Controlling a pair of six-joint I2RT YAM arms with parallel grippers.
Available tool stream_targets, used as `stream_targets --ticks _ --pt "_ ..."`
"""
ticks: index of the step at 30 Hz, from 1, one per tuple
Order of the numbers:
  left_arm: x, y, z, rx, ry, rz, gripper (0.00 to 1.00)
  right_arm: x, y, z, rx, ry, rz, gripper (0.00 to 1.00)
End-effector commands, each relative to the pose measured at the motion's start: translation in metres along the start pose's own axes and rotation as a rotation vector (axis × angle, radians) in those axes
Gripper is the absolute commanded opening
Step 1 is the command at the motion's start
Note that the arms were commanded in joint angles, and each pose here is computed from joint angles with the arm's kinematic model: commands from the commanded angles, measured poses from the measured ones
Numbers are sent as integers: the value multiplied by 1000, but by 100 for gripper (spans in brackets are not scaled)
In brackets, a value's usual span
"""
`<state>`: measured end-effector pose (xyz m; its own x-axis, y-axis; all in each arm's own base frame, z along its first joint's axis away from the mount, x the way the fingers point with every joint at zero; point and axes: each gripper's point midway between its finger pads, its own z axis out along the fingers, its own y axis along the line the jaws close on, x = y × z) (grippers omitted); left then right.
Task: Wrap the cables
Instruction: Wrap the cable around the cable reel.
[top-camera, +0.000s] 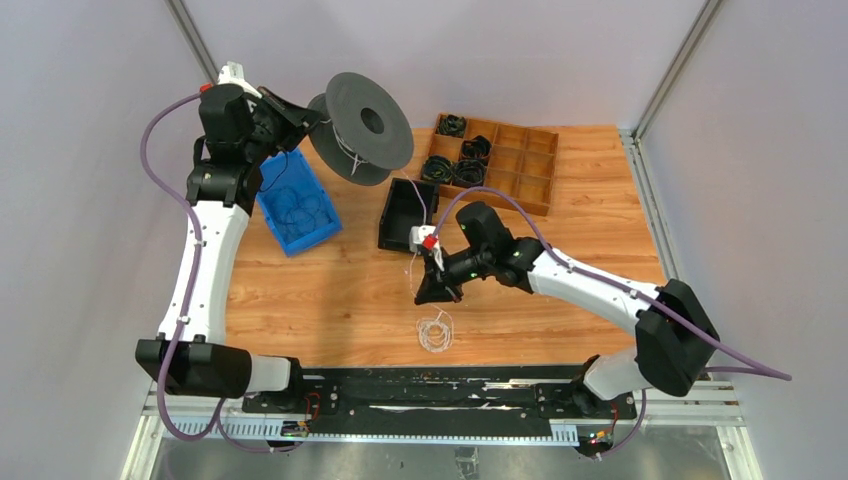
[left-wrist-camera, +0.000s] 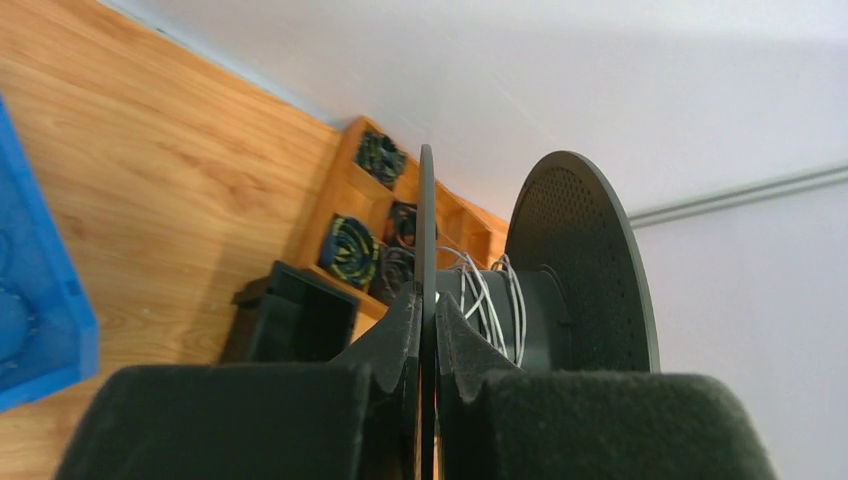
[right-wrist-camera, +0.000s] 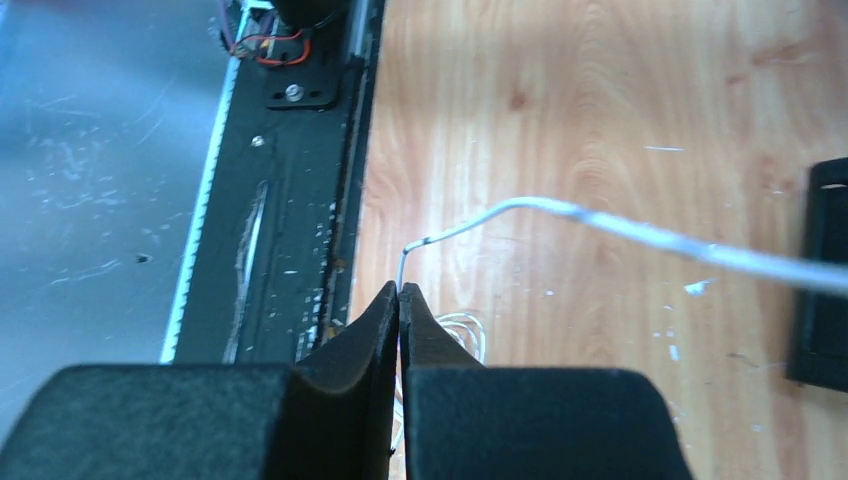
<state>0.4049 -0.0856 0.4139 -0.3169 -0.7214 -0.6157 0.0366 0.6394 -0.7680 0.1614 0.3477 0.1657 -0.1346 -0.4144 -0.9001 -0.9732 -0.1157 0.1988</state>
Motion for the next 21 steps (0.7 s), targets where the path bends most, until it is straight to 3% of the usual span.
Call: stream_targets --ticks 1,14,21 --pt "-35 -11 -6 -7 -137 57 0 4 33 -5 -58 118 0 1" --pt "-48 -1 -4 -65 -191 153 0 -54 92 -8 -161 196 -171 1" --pt "-29 -14 -3 -73 -180 270 0 -99 104 1 -154 221 -210 1"
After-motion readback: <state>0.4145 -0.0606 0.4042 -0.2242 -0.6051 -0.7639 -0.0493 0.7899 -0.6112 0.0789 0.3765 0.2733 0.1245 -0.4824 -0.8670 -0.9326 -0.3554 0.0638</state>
